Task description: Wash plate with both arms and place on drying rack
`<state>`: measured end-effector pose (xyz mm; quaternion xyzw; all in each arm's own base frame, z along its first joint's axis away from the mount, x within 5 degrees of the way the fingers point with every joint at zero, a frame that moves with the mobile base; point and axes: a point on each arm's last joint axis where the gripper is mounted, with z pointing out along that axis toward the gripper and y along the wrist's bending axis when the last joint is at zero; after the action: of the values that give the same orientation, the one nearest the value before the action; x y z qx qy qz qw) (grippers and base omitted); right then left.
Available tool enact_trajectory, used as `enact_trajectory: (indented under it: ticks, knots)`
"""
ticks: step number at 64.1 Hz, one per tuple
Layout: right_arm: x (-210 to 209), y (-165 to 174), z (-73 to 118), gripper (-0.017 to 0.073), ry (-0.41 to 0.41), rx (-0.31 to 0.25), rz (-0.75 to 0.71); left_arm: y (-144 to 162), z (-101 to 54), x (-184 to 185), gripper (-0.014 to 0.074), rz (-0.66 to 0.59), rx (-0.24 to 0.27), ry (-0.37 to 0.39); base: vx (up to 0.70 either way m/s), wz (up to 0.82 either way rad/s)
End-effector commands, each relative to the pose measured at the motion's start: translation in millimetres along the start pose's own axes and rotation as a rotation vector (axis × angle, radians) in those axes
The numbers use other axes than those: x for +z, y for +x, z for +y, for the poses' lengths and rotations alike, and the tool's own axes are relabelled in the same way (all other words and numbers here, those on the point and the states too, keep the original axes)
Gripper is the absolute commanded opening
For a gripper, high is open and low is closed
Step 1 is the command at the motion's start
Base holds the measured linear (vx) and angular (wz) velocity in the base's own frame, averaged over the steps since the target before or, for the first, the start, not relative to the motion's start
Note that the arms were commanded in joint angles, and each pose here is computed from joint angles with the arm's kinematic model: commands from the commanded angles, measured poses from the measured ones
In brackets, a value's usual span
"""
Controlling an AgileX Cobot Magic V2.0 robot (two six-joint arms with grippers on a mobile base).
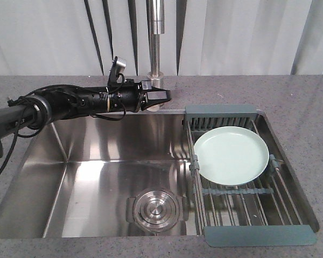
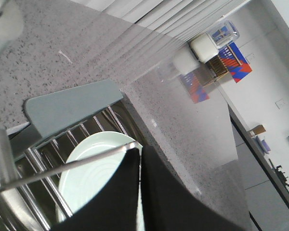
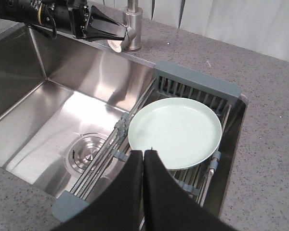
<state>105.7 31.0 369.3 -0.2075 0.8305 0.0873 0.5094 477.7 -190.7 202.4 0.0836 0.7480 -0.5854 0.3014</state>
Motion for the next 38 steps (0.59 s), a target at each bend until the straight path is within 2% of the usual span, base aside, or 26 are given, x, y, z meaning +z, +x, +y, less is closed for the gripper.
enact_trajectory:
  ticks: [1, 9, 22, 38]
  knots:
    - [-4, -10, -2.8, -0.0006, 0.034, 0.005, -0.064, -27, -39.3, -5, -0.0006, -0.101, 0.039, 0.069, 0.0, 0.0]
    - [-4, -10, -3.3, -0.0006, 0.039, -0.001, -0.06, -32, -37.3, -3, -0.0006, -0.131, 0.026, 0.073, 0.0, 0.0]
    - [-4, -10, -3.3, -0.0006, 0.039, -0.001, -0.06, -34, -25.7, 2, -0.0006, -0.168, -0.017, 0.088, 0.0, 0.0]
    - [-4, -10, -3.3, -0.0006, 0.039, -0.001, -0.06, -37, -22.7, 2, -0.0006, -0.201, -0.029, 0.066, 0.0, 0.0]
